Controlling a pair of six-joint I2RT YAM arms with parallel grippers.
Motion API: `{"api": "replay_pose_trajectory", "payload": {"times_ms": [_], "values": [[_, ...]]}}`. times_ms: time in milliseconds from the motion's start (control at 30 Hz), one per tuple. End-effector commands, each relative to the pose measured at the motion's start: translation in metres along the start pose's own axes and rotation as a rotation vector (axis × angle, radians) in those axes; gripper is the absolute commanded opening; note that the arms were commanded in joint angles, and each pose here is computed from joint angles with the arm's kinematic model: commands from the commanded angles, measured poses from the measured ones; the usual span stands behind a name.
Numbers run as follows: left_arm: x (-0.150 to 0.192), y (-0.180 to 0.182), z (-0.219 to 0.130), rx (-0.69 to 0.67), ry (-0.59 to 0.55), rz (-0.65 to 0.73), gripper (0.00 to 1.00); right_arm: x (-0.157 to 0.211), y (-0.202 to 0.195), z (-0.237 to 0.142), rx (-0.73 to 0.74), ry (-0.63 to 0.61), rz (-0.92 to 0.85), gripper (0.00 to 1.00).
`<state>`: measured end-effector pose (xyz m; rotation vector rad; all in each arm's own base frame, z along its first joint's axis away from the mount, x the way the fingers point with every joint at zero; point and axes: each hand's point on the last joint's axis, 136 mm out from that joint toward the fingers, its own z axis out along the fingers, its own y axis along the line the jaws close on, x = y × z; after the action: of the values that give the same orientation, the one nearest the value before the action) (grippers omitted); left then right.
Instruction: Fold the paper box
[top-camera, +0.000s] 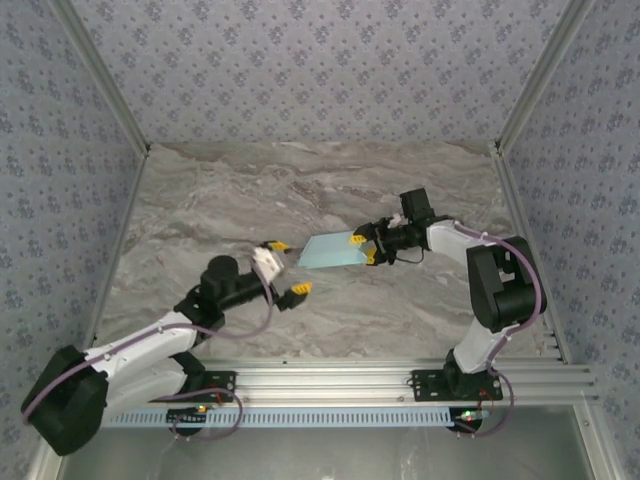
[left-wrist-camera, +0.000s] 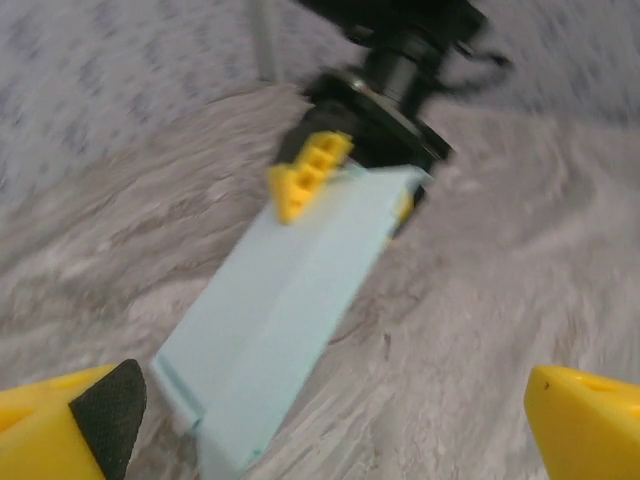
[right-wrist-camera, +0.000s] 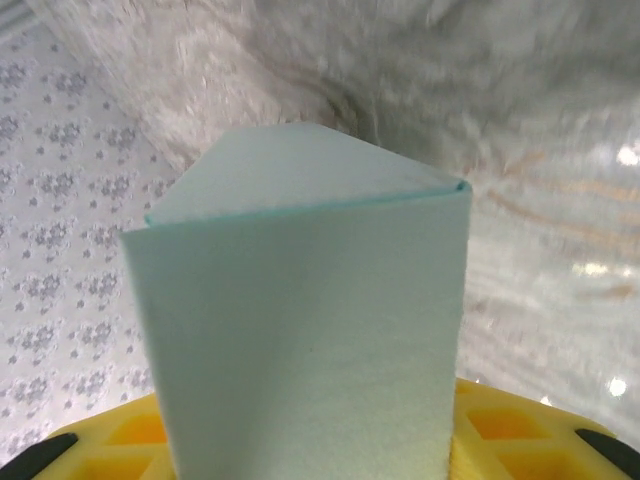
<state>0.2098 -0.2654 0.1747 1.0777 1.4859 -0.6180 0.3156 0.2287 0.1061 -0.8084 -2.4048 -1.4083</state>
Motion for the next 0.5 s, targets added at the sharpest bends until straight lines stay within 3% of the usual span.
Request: {"api": "replay_pose_trajectory", "payload": {"times_ms": [0, 167, 300, 467], "values": [[0.003, 0.011, 0.010, -0.099, 0.059, 0.468, 0.99, 0.024, 0.006, -0.009, 0.009, 0.122, 0.056, 0.45], [0.025, 0.026, 0.035, -0.130, 0.160, 0.617, 0.99, 0.023, 0.004, -0.012, 0.004, 0.125, 0.078, 0.44], [0.022, 0.043, 0.048, -0.211, 0.162, 0.632, 0.99, 0.025, 0.000, -0.011, 0.011, 0.129, 0.087, 0.43], [0.026, 0.040, 0.061, -0.176, 0.161, 0.642, 0.95, 0.028, -0.004, -0.008, 0.018, 0.133, 0.090, 0.43]]}}
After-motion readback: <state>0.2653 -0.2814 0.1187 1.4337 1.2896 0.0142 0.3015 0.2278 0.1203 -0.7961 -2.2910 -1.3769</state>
